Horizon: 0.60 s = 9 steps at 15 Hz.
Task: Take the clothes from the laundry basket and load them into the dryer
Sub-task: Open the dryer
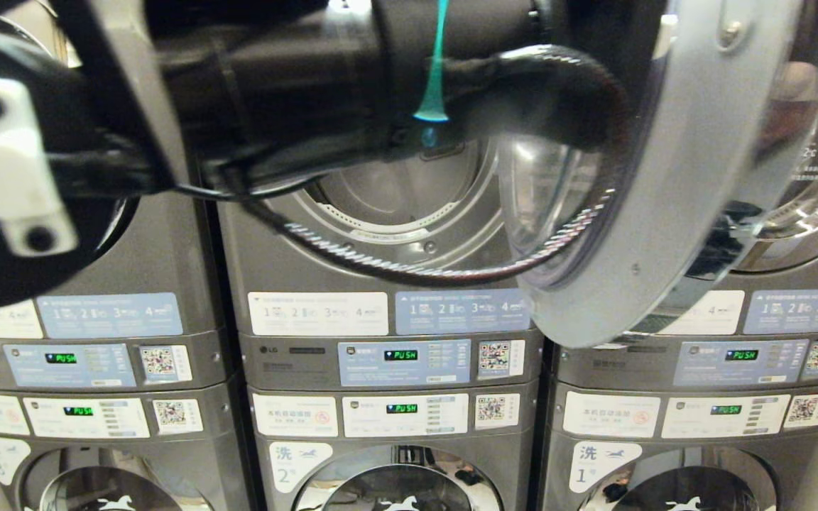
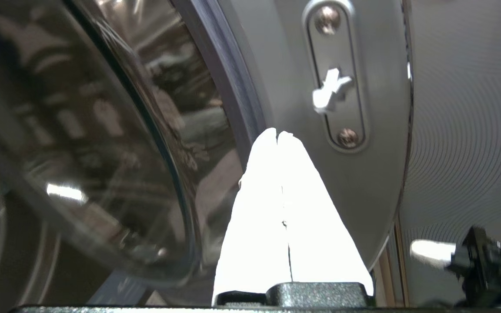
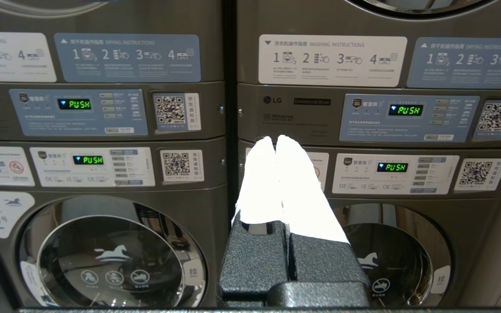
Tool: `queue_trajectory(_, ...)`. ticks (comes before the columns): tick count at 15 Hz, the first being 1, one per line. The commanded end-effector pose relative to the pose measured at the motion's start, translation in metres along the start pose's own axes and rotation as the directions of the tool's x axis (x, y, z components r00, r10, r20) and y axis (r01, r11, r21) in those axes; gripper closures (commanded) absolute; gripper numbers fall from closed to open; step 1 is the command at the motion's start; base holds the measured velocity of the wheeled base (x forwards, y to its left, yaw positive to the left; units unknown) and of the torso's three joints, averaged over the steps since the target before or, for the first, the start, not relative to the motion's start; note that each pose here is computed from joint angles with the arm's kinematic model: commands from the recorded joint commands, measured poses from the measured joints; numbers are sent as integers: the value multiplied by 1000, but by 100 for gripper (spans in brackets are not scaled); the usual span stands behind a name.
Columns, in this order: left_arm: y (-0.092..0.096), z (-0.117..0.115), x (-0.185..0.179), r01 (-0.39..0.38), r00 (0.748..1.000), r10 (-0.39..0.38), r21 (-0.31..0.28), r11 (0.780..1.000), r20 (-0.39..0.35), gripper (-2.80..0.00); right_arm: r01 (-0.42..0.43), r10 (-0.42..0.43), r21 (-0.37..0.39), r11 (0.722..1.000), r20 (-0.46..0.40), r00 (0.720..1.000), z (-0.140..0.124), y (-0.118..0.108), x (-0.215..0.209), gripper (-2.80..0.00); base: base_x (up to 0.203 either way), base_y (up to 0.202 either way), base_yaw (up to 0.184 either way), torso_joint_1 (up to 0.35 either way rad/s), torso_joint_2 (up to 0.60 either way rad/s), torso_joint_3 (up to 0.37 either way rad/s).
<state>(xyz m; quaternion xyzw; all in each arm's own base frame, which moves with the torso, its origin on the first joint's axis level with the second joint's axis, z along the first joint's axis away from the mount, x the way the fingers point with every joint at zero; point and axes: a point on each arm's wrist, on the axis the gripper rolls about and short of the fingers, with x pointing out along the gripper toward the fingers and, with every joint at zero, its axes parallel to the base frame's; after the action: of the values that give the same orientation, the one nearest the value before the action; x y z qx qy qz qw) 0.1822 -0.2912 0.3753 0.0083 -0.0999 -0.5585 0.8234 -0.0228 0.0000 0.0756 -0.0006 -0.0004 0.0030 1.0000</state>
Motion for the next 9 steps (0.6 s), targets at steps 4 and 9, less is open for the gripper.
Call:
queue_trajectory(4, -25, -64, 81, 43, 997, -44, -20, 999, -58, 0, -2, 2, 3, 1000, 1, 1000, 0, 0, 0, 0, 0, 0, 0, 0, 0, 0)
queue_trajectory(9, 15, -36, 54, -91, 996, 92, 33, 995, -16, 0, -2, 2, 3, 1000, 1, 1000, 0, 0, 0, 0, 0, 0, 0, 0, 0, 0)
